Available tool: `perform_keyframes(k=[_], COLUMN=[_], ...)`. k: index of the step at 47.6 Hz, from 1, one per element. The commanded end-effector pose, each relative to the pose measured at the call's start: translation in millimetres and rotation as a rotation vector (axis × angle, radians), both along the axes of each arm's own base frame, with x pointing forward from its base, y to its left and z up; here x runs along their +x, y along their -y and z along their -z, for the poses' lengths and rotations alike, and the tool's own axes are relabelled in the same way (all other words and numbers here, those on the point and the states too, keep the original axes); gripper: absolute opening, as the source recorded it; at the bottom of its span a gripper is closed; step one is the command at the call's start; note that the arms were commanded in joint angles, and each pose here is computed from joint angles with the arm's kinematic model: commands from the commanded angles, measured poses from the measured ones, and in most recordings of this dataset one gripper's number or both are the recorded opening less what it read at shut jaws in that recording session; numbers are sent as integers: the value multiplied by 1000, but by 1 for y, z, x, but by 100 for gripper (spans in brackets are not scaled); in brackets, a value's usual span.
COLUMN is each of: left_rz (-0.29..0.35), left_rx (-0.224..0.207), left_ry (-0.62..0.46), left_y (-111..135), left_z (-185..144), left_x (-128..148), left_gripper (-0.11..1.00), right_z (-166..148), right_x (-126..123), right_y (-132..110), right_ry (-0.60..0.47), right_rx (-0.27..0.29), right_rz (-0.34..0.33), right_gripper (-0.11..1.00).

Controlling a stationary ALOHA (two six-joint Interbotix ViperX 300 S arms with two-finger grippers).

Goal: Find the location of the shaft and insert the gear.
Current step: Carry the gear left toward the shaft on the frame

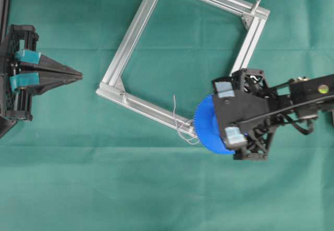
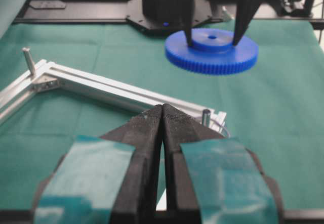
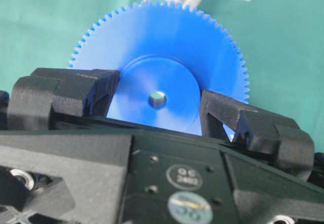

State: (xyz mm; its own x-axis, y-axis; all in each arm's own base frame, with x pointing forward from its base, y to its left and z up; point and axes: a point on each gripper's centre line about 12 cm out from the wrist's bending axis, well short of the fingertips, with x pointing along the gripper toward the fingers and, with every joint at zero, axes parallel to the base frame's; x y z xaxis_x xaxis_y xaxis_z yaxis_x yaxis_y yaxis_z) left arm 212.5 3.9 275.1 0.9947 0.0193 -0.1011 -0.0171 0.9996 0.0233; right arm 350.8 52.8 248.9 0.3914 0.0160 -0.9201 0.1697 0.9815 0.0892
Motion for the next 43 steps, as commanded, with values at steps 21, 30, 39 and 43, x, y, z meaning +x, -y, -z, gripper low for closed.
perform_keyframes(k=[21,30,39,43], left_rz=[2,2,2,2], left_rx=[2,2,0,0], left_ry=[8,2,2,2], left_y=[0,0,0,0], left_z=[-8,-7,-7,-7], left_x=[3,3,3,3], left_gripper=[1,1,1,1], right_z=[5,18,33,40], right_x=[40,52,57,59], right_y=[16,20,20,20], right_ry=[12,23,12,2], right_rx=[-22,-28,-33,-35], right_rz=[39,42,31,33], right_gripper=[68,68,68,68])
